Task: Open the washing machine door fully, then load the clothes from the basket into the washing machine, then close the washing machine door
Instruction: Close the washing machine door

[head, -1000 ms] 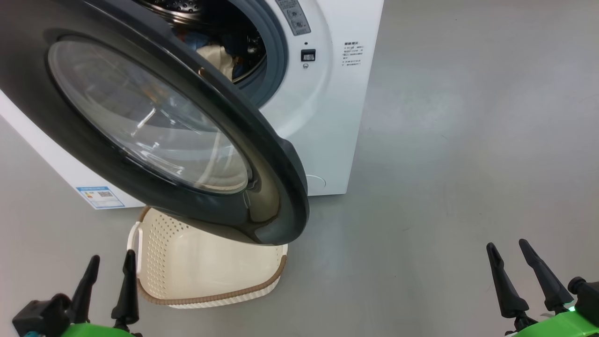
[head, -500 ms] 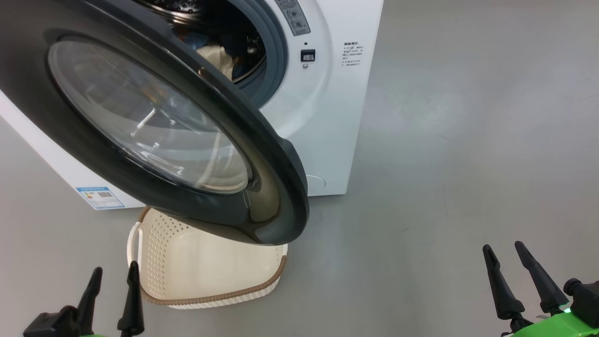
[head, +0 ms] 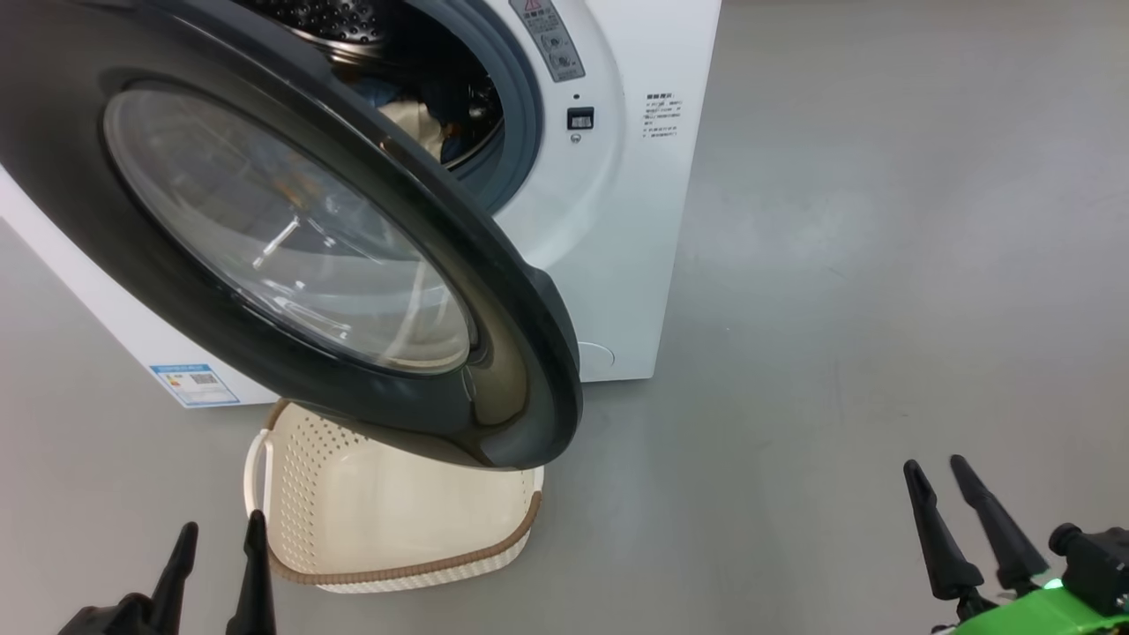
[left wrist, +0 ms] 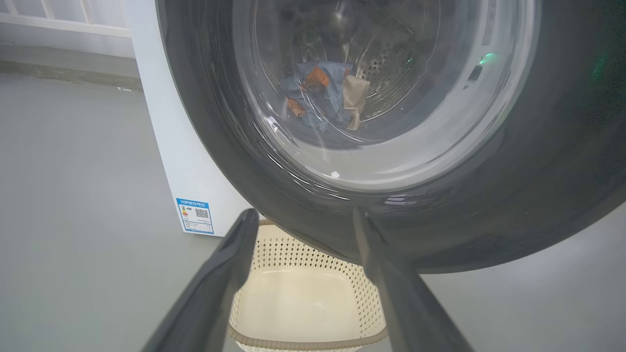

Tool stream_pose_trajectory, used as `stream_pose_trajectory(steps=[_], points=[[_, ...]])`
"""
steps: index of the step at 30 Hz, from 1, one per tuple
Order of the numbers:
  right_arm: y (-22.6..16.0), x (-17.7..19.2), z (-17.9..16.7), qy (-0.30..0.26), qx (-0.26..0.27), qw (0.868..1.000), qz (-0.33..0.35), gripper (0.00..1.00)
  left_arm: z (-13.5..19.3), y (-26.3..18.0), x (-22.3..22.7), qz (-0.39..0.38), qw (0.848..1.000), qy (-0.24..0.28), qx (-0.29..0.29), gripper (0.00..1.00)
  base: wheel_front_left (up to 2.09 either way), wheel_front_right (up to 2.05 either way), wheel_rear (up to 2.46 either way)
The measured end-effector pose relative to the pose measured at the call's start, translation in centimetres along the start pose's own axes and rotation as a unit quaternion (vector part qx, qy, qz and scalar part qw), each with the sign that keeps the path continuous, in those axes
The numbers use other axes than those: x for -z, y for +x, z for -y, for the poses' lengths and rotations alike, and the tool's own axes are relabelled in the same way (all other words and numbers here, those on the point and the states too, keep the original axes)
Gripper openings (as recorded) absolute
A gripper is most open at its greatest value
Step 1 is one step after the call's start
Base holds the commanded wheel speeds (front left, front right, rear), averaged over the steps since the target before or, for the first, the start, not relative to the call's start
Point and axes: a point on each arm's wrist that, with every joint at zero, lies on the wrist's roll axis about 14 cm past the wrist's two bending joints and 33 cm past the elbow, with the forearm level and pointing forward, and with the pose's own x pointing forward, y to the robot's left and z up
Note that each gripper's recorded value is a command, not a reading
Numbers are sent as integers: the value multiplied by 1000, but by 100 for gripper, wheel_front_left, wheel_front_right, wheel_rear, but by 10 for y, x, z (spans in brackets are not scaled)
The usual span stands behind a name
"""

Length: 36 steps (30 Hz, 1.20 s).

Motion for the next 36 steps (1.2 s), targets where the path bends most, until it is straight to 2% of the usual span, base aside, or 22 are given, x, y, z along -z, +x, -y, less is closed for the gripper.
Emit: stream_pose_trajectory(steps=[1,2,8,17,21,28,33,36], points=[[1,-1,-2,2,-2,1000,2,18,1,0,-1,1,1000,-1,0,100,0,0,0],[3,-2,-4,7,-4,1000,5,0,1,-1,-1,2,1000,-3,0,100,0,0,0],[18,-17,-24,21,-31,999,30,0,3,-9,2,-1,1000,-7,-2,100,0,0,0],[50,-71,-87,25,-128,985,111,0,-2,-16,-5,11,1000,-8,-12,100,0,0,0],[55,-96,-120,31,-178,972,149,0,-6,-21,-12,22,1000,-5,-18,100,0,0,0],[44,-121,-190,48,-288,939,183,0,-7,-30,-20,37,999,-4,-25,100,0,0,0],[30,-104,-234,48,-362,918,158,0,-14,-39,-23,43,998,-7,-42,100,0,0,0],[25,-81,-251,47,-389,912,122,0,-18,-44,-24,46,998,-9,-51,100,0,0,0]])
